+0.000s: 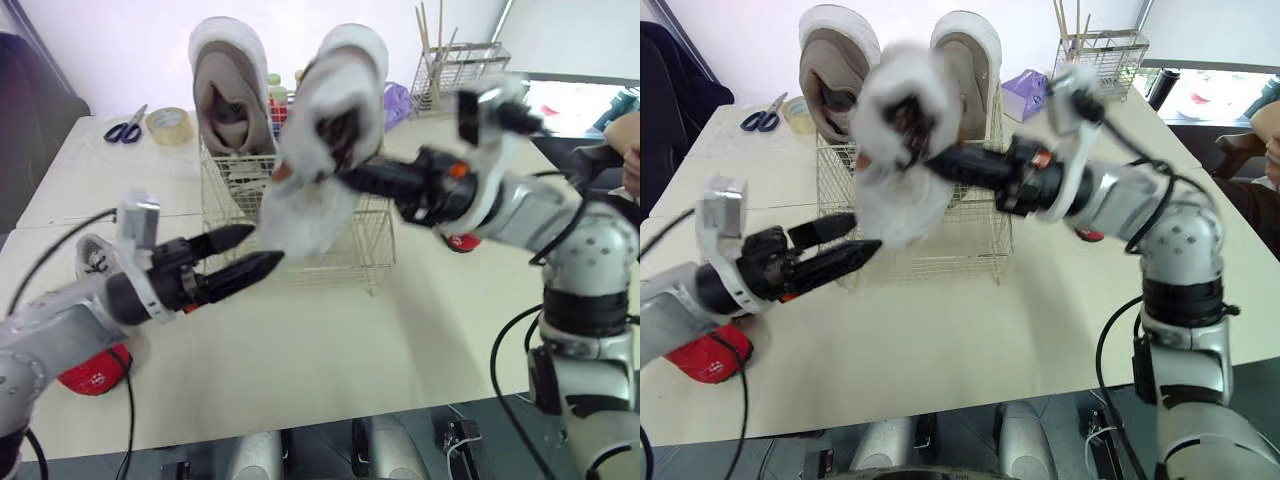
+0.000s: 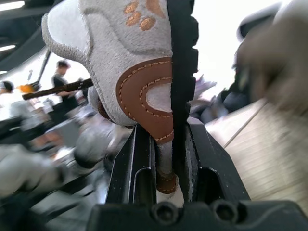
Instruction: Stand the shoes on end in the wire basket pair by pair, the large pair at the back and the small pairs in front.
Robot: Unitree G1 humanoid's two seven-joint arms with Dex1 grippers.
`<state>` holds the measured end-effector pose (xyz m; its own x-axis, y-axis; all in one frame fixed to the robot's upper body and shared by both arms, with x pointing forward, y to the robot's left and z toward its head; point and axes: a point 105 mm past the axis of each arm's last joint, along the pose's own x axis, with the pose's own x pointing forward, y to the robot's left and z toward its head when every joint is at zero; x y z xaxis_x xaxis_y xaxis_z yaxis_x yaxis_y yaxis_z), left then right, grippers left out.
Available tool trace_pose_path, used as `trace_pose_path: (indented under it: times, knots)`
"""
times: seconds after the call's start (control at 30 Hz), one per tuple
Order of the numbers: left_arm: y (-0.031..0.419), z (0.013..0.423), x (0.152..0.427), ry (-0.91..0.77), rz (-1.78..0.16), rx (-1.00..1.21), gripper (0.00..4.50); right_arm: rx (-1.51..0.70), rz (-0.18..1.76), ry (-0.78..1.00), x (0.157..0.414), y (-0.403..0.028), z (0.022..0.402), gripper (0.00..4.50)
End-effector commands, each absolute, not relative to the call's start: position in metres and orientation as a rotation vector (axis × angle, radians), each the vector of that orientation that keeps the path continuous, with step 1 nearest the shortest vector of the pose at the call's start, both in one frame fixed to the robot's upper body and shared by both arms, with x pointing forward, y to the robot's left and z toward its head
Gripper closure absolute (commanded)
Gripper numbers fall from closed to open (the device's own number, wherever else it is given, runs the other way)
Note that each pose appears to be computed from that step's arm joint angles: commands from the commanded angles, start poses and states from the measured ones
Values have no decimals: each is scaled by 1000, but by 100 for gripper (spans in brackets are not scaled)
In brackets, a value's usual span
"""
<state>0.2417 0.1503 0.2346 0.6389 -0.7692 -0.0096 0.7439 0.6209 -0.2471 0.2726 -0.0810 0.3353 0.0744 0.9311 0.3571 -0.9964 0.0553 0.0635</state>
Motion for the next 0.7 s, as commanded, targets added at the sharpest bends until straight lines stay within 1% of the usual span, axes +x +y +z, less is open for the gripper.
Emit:
trace_pose_path:
  times: [0.03, 0.07, 0.13, 0.2, 0.3, 0.4, 0.5, 0.7]
  knots:
    - [155, 253, 245, 36, -797, -205, 6, 212, 1482, -383, 273, -96, 358, 428]
    - [154, 259, 243, -8, -792, -205, 6, 195, 1478, -375, 278, -97, 359, 428]
    - [152, 258, 237, -8, -788, -210, 6, 166, 1440, -388, 291, -103, 362, 428]
    - [145, 253, 227, -10, -829, -173, 6, 108, 1402, -392, 306, -107, 359, 428]
    - [137, 257, 211, -42, -943, -190, 6, 12, 1369, -385, 322, -109, 347, 428]
    - [138, 262, 209, -64, -964, -194, 6, -102, 1350, -368, 339, -108, 329, 428]
    - [135, 262, 205, -59, -996, -216, 6, -144, 1361, -346, 350, -106, 312, 428]
    - [132, 253, 204, -26, -1001, -222, 6, -183, 1396, -327, 357, -102, 297, 428]
